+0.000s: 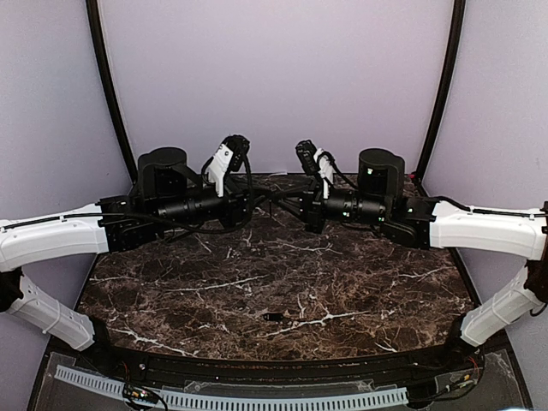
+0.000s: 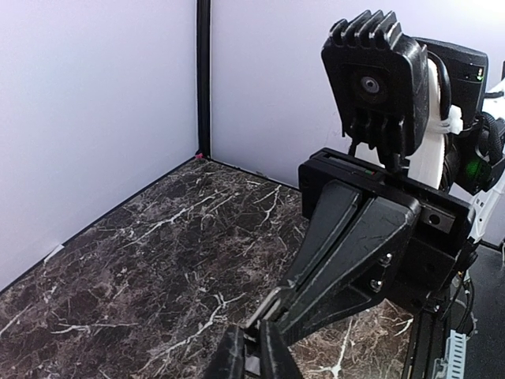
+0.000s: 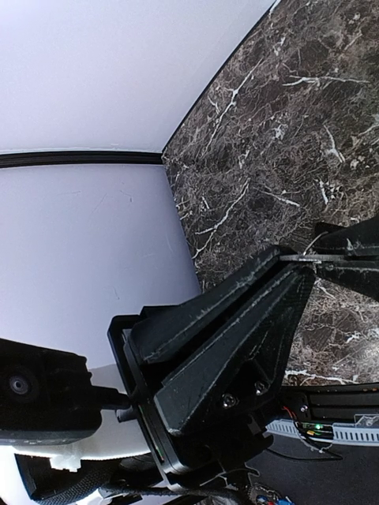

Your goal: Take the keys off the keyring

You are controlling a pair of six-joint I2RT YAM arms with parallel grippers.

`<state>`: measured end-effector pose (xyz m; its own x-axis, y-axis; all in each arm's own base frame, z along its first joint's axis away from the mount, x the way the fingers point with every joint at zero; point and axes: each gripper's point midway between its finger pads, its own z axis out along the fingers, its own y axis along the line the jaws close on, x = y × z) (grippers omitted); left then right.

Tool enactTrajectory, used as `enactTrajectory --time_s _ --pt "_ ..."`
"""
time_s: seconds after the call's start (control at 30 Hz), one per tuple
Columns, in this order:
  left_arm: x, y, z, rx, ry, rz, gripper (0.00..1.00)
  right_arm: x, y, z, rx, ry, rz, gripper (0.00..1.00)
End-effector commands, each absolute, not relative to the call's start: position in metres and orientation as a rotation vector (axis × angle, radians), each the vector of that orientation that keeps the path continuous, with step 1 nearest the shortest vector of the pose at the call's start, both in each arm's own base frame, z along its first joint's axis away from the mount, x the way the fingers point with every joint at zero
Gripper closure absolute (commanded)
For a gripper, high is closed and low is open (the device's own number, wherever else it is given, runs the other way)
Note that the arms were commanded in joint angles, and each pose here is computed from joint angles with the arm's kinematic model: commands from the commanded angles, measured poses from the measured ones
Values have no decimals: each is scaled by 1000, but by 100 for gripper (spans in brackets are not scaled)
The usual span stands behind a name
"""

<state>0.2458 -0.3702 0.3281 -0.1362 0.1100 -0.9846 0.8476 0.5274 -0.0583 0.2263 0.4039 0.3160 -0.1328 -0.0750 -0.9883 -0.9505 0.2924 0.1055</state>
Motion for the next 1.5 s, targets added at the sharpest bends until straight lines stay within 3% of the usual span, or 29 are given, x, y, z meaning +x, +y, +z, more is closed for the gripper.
enactTrajectory --time_s 0.0,0.1,0.33,0.8,1.47 --pt "243 -373 331 835 1594 -809 94 227 408 338 -977 1435 1050 100" --pt "243 -373 329 836 1594 -815 100 228 408 340 -968 1439 1053 100" --pt "239 -371 332 836 1555 -822 100 236 406 339 -934 1501 1070 100" --pt "231 -355 360 770 1369 -834 100 221 397 332 -906 1628 1501 100" --pt "218 -349 377 765 1236 -876 100 196 406 330 -1024 1597 1782 100"
